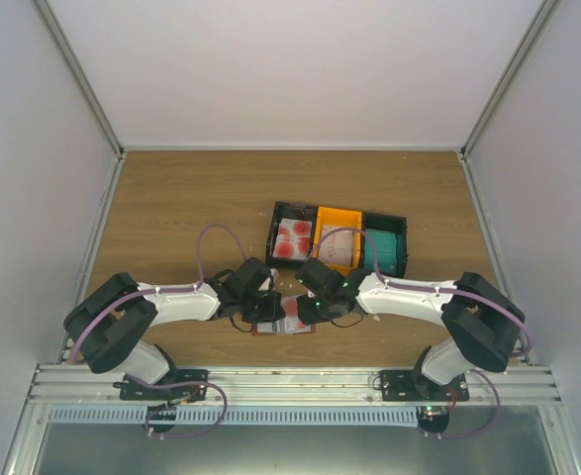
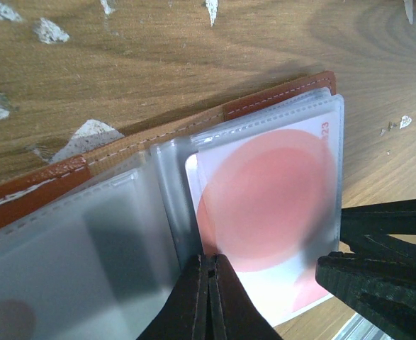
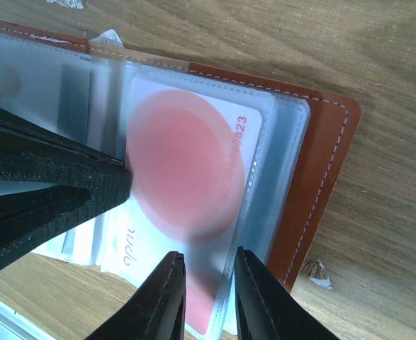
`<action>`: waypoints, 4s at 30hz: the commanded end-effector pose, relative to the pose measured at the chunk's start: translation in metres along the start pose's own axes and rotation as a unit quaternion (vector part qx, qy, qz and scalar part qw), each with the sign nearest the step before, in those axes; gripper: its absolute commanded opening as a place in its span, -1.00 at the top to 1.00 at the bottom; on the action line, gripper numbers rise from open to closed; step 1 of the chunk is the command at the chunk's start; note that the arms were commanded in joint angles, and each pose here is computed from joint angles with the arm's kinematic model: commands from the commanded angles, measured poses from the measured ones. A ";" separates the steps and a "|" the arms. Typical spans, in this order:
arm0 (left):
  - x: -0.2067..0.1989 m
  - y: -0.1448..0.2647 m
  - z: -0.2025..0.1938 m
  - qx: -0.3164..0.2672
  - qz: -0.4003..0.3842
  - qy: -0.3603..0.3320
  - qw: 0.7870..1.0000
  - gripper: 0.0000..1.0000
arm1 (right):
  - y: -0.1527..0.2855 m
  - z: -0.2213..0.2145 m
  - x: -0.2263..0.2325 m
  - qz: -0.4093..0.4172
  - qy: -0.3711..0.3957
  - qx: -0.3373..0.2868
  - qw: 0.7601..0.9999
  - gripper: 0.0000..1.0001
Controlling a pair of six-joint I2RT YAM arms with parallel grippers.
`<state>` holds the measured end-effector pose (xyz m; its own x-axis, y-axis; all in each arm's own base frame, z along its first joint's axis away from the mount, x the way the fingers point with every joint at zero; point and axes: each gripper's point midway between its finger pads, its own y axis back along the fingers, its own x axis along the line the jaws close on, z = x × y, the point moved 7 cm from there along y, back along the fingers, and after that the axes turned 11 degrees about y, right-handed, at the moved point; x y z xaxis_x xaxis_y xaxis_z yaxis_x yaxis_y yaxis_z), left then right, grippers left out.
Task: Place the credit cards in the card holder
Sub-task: Turn over the card slot in the card holder.
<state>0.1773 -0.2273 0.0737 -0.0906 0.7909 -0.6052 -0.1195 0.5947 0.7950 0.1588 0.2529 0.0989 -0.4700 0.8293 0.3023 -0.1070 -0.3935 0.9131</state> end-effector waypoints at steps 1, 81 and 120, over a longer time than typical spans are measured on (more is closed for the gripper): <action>0.045 -0.008 -0.011 0.005 0.106 0.025 0.994 1.00 | 0.004 0.006 0.003 0.008 0.001 -0.010 1.000 0.57; 0.054 -0.011 -0.013 0.004 0.124 0.030 0.992 1.00 | 0.015 0.009 0.013 0.162 -0.012 -0.034 0.986 0.49; 0.058 -0.012 -0.013 0.003 0.136 0.030 0.990 1.00 | 0.025 0.015 0.003 0.109 -0.003 -0.040 0.993 0.55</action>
<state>0.1775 -0.2274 0.0711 -0.0928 0.7929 -0.6023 -0.1177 0.5919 0.7974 0.1635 0.2497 0.1136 -0.4646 0.7313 0.4993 -0.0400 -0.5806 0.8132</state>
